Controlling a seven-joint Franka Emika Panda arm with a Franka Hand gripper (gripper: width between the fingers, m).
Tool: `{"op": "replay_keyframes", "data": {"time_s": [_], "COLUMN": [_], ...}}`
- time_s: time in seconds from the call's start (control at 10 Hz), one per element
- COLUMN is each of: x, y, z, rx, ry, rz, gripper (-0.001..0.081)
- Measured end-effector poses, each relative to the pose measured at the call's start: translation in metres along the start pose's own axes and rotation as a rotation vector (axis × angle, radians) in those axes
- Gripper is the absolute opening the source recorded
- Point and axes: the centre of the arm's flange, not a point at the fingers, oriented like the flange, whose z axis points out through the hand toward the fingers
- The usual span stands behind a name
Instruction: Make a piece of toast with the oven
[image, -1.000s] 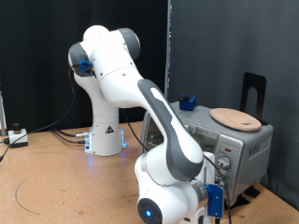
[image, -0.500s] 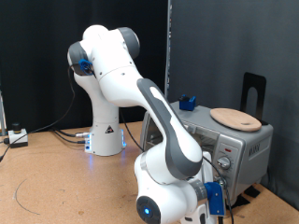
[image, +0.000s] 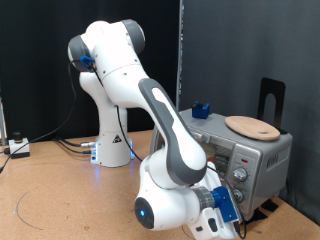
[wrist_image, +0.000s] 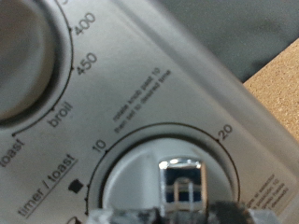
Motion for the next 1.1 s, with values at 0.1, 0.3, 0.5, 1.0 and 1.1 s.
{"op": "replay_keyframes", "data": {"time_s": [0.1,0.3,0.5,1.0,1.1], "x": [0.0,-0.001,-0.001,0.009,0.013], "y": [0.0,0.0,0.0,-0.005,-0.008], "z": [0.0,0.0,0.0,-0.011,-0.016], "rx": [0.003,0.003,0.003,-0.015,-0.018], "ry": [0.005,0.006,0.006,0.033,0.042], "rz": [0.003,0.006,0.009,0.004,0.009], "gripper": [0.0095,0.0095,0.0095,0.0125,0.0308]}}
